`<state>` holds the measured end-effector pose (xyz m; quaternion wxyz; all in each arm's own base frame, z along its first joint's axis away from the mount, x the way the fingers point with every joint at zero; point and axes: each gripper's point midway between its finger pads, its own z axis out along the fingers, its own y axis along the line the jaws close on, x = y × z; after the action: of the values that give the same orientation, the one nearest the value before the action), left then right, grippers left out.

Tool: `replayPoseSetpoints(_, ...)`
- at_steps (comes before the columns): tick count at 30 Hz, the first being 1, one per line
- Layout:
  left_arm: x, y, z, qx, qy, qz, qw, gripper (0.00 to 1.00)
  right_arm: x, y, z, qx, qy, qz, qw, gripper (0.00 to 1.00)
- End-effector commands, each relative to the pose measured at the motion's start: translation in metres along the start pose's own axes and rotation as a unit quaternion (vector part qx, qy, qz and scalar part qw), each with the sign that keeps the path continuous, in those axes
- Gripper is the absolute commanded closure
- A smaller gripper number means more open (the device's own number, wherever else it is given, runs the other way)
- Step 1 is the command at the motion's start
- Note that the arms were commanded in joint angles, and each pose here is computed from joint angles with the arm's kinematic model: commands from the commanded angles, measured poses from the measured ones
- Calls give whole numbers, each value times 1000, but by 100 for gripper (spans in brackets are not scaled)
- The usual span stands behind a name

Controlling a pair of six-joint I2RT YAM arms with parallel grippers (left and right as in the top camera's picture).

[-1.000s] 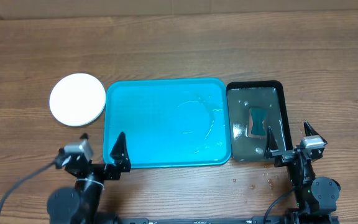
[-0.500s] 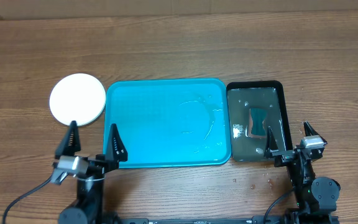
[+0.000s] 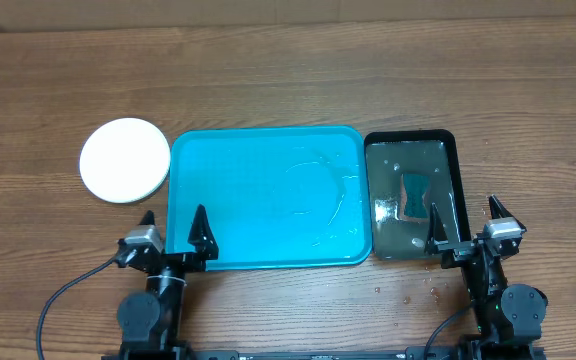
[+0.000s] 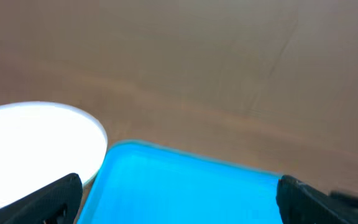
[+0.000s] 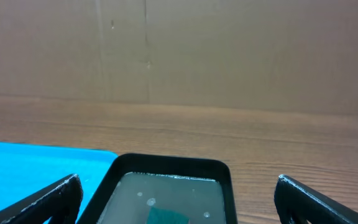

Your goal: Clean dirty plates on tray and stack at the side

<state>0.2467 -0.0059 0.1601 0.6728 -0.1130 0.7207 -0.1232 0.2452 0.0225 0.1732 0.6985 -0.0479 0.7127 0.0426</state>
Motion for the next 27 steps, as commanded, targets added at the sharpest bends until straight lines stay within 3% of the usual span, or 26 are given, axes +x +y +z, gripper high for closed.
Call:
replayPoseSetpoints(1, 0, 8, -1, -22, -3, 38, 999, 0, 2, 0, 0, -1, -2, -1, 1000, 0)
replayPoseSetpoints(27, 1, 8, -1, -23, -2, 51, 998, 0, 2, 0, 0, -1, -2, -1, 1000, 0)
